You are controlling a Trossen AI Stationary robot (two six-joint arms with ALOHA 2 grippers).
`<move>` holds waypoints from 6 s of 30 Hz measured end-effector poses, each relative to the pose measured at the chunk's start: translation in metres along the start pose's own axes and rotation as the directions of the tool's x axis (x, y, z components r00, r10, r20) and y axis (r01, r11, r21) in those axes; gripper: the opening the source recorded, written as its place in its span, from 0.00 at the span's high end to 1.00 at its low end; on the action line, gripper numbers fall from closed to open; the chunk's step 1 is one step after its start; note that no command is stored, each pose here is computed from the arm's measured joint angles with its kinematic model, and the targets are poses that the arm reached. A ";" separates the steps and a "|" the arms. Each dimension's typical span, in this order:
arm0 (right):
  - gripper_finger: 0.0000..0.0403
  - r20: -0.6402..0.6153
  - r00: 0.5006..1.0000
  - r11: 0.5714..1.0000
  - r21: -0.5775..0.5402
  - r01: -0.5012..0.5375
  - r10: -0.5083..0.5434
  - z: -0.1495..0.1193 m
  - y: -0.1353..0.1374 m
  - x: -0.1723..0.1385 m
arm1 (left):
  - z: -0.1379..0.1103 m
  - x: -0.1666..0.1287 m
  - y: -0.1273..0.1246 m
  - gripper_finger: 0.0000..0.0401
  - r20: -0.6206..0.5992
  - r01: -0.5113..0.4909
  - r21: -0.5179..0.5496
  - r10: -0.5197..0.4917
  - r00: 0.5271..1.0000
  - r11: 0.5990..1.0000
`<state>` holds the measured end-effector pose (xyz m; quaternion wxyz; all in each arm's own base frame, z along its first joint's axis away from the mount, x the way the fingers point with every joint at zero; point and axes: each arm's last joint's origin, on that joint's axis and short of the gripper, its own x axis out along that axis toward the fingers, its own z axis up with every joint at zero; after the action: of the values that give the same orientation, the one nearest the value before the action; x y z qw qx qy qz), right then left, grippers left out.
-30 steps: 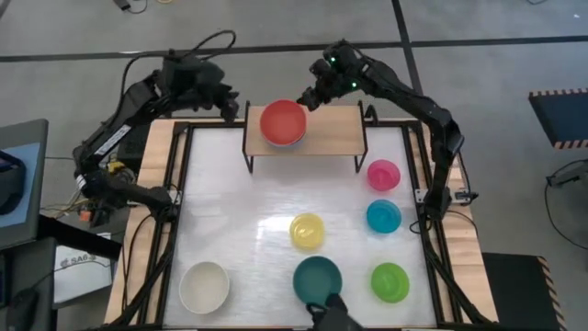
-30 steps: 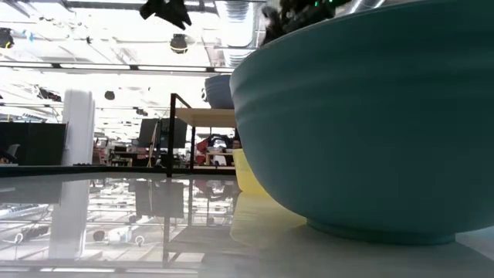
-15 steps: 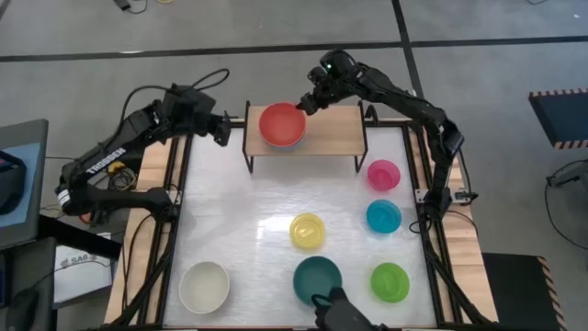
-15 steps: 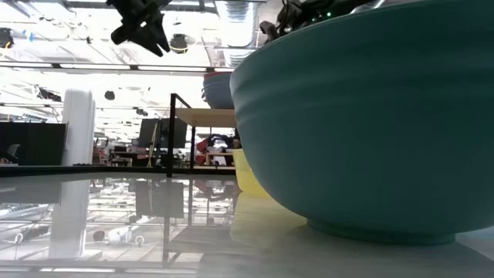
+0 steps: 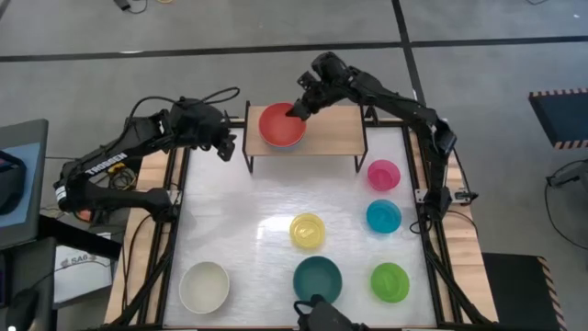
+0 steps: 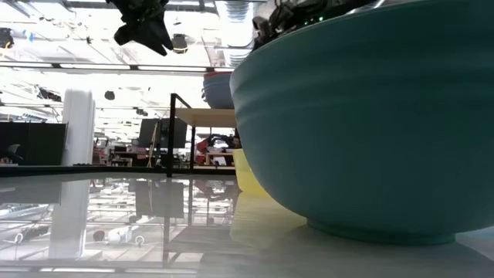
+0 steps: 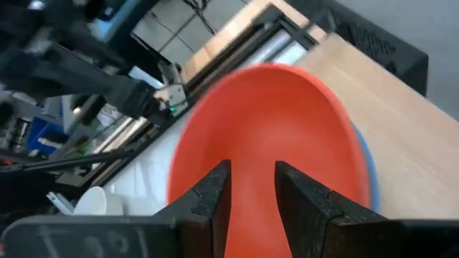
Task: Place and stack bowls onto a shelf
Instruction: Stack the white bowl on top of the orange bowl on the shelf
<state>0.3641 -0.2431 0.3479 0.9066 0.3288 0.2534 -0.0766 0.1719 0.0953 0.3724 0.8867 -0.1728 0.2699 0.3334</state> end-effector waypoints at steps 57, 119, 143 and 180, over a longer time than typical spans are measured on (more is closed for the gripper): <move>0.67 -0.058 0.998 0.996 -0.082 0.016 -0.021 -0.167 0.239 -0.002 | -0.255 -0.034 -0.102 0.70 -0.777 0.486 0.052 -0.270 0.568 0.872; 0.67 0.144 0.957 0.968 0.007 0.252 -0.250 -0.180 0.249 -0.150 | -0.164 -0.017 -0.105 1.00 -0.492 0.316 0.063 -0.246 0.835 0.947; 0.67 -0.023 0.865 0.833 -0.282 0.475 -0.501 -0.204 0.217 -0.154 | 0.041 0.016 -0.082 1.00 -0.008 0.076 -0.006 -0.076 0.997 0.997; 0.67 -0.031 0.852 0.852 -0.011 0.523 -0.523 -0.222 0.206 -0.129 | 0.108 0.113 0.003 0.99 -0.194 -0.061 0.165 0.092 0.977 0.984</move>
<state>0.2251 0.0536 0.3830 0.8477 0.2478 0.3481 -0.3144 0.2803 0.2066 0.3901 0.8523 -0.1241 0.3899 0.3258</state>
